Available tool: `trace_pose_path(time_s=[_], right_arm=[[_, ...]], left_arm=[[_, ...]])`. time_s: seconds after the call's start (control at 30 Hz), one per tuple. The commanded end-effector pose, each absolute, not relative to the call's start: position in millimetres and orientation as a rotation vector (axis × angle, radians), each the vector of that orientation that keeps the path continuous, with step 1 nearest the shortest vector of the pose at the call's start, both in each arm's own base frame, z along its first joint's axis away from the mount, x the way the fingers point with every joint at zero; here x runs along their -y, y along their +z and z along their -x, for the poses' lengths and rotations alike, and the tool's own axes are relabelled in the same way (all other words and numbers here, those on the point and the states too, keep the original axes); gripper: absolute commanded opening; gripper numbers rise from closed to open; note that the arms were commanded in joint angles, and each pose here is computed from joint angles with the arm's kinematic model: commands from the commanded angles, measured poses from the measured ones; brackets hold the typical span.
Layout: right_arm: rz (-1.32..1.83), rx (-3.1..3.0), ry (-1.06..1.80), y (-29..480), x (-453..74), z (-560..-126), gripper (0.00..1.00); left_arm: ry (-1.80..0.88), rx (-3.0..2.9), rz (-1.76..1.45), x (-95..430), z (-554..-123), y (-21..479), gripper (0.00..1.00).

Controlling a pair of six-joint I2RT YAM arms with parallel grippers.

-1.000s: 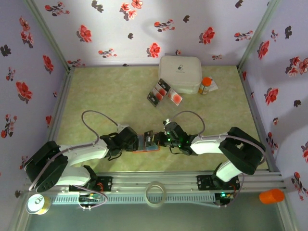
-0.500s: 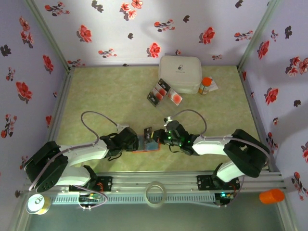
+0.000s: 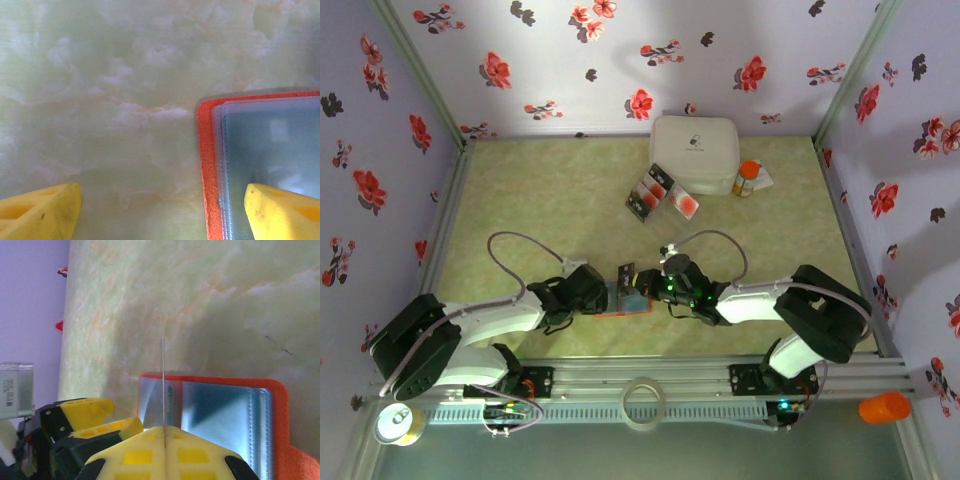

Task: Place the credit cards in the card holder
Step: Insert the credit card into the card slot.

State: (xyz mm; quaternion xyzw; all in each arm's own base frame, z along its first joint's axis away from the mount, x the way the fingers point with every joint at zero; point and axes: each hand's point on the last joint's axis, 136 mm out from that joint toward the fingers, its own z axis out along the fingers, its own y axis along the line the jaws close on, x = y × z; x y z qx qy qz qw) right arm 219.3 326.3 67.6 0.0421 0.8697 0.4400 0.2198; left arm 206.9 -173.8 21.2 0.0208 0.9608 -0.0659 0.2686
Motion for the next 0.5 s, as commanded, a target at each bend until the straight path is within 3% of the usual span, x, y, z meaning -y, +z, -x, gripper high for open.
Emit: trace_pose_path(time_s=[0.0,0.47], right_arm=[[-0.151,-2.386,1.217,61.4,-326.1,-221.0,0.0],[-0.165,-2.381,1.228,56.4,-324.2,-215.9,0.0]], left_arm=[[-0.157,-2.615,-0.03,165.5,-201.5,12.9,0.85],[-0.158,-2.617,-0.027,165.3,-201.4,12.3,0.85]])
